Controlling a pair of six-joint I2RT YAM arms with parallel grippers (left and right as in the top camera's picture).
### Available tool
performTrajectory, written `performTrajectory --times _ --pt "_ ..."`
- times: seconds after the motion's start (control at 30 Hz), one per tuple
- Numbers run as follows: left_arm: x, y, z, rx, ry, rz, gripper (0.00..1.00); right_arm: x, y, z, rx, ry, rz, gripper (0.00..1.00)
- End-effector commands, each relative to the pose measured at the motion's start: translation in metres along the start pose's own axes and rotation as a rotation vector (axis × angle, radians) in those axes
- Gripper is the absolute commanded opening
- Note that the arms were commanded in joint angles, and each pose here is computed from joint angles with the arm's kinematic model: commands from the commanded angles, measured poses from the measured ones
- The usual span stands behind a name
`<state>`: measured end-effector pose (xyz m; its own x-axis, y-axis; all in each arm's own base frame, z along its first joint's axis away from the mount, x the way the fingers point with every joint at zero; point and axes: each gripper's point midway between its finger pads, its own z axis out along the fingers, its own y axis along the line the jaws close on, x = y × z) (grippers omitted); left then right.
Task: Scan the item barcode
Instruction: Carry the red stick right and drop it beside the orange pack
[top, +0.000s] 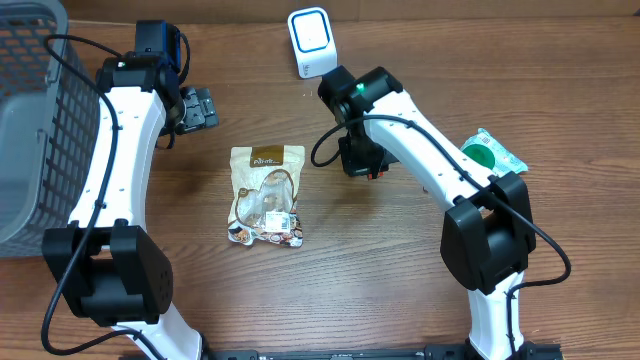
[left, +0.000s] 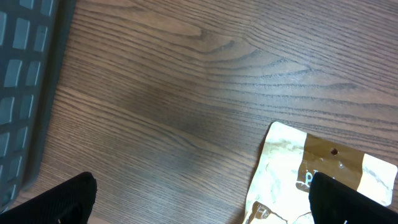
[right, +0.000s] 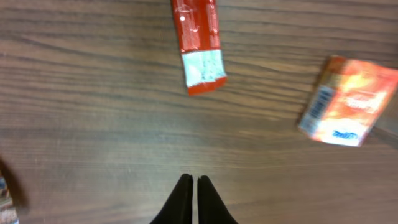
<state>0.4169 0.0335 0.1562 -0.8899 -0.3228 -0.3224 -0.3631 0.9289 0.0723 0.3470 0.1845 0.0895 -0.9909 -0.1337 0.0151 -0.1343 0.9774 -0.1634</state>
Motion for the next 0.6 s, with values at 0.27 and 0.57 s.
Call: performTrajectory --times 0.27,0.57 --pt "-0.005 -0.001 -0.011 0.002 -0.032 0.022 1.0 -0.039 0.005 0.057 -0.006 -0.179 0.074 0.52" --pt "-0.005 -0.001 -0.011 0.002 -0.032 0.022 1.0 -0.064 -0.027 0.105 0.026 -0.309 0.181 0.46"
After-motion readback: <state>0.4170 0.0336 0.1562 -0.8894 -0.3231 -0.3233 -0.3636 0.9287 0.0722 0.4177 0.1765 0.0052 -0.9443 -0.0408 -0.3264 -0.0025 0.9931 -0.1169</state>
